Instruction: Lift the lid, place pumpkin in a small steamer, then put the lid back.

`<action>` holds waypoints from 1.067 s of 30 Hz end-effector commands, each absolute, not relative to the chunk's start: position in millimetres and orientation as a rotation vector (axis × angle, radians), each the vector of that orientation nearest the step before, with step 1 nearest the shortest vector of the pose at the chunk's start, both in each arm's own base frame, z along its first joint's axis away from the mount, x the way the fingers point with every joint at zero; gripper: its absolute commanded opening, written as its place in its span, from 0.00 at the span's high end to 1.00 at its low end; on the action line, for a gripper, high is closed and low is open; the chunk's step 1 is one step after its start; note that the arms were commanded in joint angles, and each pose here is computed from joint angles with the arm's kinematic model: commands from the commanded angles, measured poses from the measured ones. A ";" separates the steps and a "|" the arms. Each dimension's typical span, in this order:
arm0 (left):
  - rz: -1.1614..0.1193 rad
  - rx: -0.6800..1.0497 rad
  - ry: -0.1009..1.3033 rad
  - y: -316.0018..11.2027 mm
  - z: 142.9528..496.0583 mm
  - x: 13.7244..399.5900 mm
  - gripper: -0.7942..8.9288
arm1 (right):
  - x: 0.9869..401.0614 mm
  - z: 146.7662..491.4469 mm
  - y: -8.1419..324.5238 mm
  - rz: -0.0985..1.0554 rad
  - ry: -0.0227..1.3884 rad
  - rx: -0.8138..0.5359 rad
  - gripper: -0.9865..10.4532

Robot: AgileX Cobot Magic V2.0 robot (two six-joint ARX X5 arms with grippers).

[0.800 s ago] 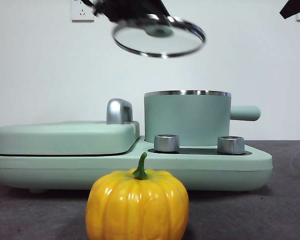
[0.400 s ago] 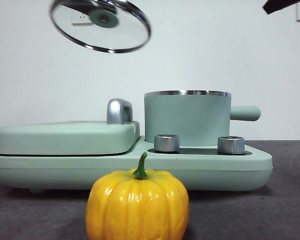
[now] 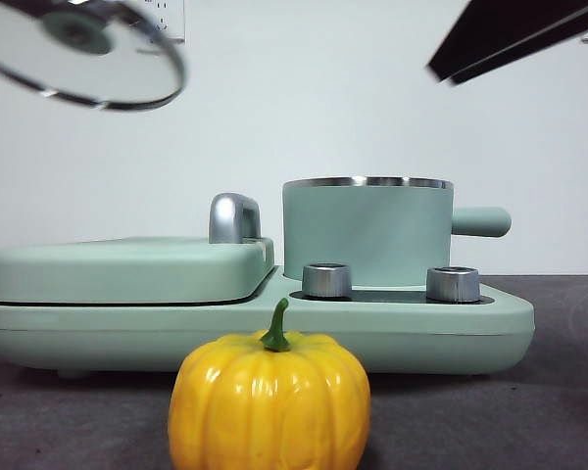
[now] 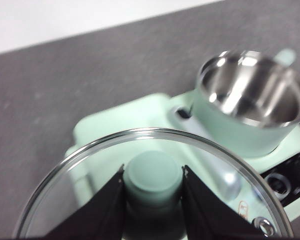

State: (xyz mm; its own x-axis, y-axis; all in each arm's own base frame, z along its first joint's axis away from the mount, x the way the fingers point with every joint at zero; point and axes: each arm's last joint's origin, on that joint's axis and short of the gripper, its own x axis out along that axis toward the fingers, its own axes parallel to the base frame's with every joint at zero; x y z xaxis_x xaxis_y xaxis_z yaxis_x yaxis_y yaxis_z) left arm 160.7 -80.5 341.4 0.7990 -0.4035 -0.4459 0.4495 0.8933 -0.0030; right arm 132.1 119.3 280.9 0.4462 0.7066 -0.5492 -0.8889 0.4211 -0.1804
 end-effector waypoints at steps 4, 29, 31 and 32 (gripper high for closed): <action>-0.431 0.077 0.384 -70.0 353.4 146.1 0.91 | 132.2 267.5 150.2 1.141 0.526 -0.480 0.61; -0.426 0.072 0.368 -68.0 355.4 144.2 0.91 | 135.0 208.2 211.7 1.297 0.714 -0.598 0.50; -0.426 0.073 0.368 -68.0 355.4 144.2 0.91 | 134.8 204.8 214.6 1.302 0.721 -0.604 0.50; -0.426 0.073 0.368 -68.0 355.4 144.2 0.91 | 135.2 202.8 216.0 1.304 0.726 -0.605 0.50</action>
State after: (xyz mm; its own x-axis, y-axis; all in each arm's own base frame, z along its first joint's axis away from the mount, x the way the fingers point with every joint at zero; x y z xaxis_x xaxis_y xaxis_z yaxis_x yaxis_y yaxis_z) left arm 143.9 -67.7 347.1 0.8286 -0.3848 -0.4065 0.4204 0.9073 -0.0019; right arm 135.3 209.9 202.0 0.1170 0.6263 -0.7707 -0.9838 0.1794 -0.0035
